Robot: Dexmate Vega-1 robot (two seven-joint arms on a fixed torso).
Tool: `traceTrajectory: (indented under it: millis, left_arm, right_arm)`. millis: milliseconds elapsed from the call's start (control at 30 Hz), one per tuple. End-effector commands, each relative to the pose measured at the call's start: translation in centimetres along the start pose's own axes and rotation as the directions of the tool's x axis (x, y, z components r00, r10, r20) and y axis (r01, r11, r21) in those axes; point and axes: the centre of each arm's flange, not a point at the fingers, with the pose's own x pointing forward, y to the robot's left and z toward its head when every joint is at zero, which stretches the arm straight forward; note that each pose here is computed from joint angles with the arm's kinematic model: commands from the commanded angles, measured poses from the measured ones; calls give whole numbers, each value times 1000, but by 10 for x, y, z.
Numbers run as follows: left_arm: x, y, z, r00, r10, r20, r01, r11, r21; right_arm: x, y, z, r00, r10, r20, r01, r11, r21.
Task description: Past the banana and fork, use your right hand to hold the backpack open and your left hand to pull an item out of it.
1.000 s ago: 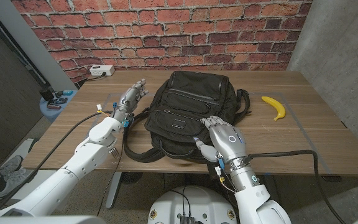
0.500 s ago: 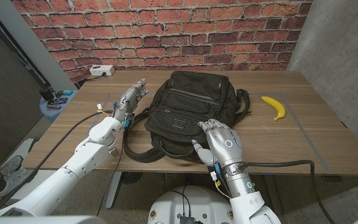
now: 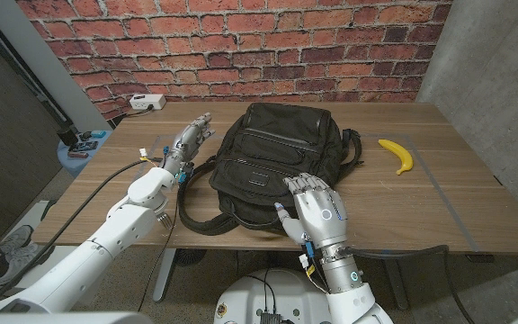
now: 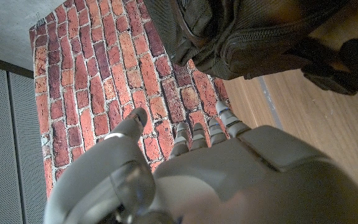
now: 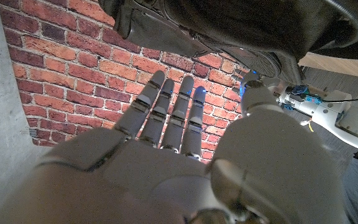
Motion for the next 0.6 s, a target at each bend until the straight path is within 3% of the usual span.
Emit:
traceTrajectory:
  millis: [33, 233, 600]
  left_arm:
    - [2, -3, 4, 1000, 0, 0, 0, 1000, 2]
    - [5, -7, 11, 1000, -1, 12, 0, 1000, 13]
    - [8, -11, 12, 1000, -4, 10, 4, 1000, 12]
  right_arm:
    - [-4, 12, -5, 998, -56, 37, 57, 998, -41]
    - [-7, 19, -7, 997, -63, 53, 65, 997, -38]
    - [-9, 31, -13, 992, -94, 83, 99, 993, -61]
